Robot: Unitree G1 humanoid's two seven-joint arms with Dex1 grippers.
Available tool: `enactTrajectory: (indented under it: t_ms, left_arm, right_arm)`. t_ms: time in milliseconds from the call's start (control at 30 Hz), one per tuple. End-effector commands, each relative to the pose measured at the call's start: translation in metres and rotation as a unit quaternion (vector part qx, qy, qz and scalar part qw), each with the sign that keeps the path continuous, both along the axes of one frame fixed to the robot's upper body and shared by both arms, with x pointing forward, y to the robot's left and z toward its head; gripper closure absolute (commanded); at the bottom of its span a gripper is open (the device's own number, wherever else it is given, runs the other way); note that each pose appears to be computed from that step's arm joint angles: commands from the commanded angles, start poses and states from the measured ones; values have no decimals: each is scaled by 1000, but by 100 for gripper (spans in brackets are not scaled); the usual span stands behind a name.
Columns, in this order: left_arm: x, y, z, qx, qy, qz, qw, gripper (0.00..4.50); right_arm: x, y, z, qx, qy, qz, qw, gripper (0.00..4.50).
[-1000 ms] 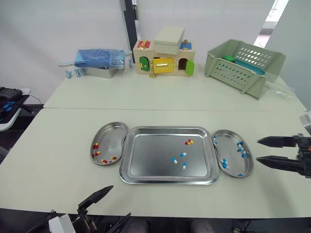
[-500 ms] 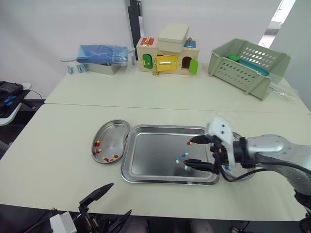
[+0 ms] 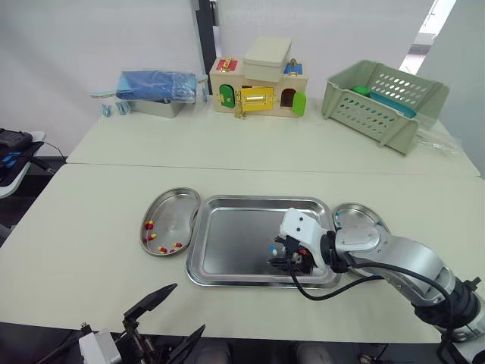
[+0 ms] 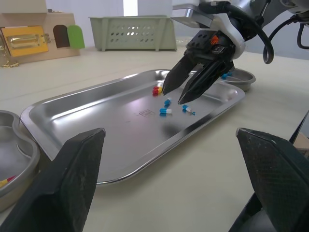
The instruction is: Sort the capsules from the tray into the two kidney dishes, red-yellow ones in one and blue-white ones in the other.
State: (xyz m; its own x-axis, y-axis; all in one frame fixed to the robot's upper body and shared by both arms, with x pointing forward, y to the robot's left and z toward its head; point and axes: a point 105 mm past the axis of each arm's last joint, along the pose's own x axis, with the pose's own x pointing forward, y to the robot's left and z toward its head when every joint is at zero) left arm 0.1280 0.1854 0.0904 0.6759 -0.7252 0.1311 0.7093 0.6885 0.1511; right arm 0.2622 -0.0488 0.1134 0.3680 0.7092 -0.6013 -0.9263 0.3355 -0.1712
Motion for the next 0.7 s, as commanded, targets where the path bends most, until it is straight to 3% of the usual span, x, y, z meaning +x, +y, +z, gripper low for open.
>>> enactTrajectory:
  t_ms: [33,700]
  left_arm:
    - [-3,2,2,3,-8,1,1000,0]
    - [-7,2,-1,8,-13,-12,1000,0]
  right_arm:
    - [6,1,4,-13,-26,-3,1000,195]
    - [5,1,-24,-45,-3,-18,999,195]
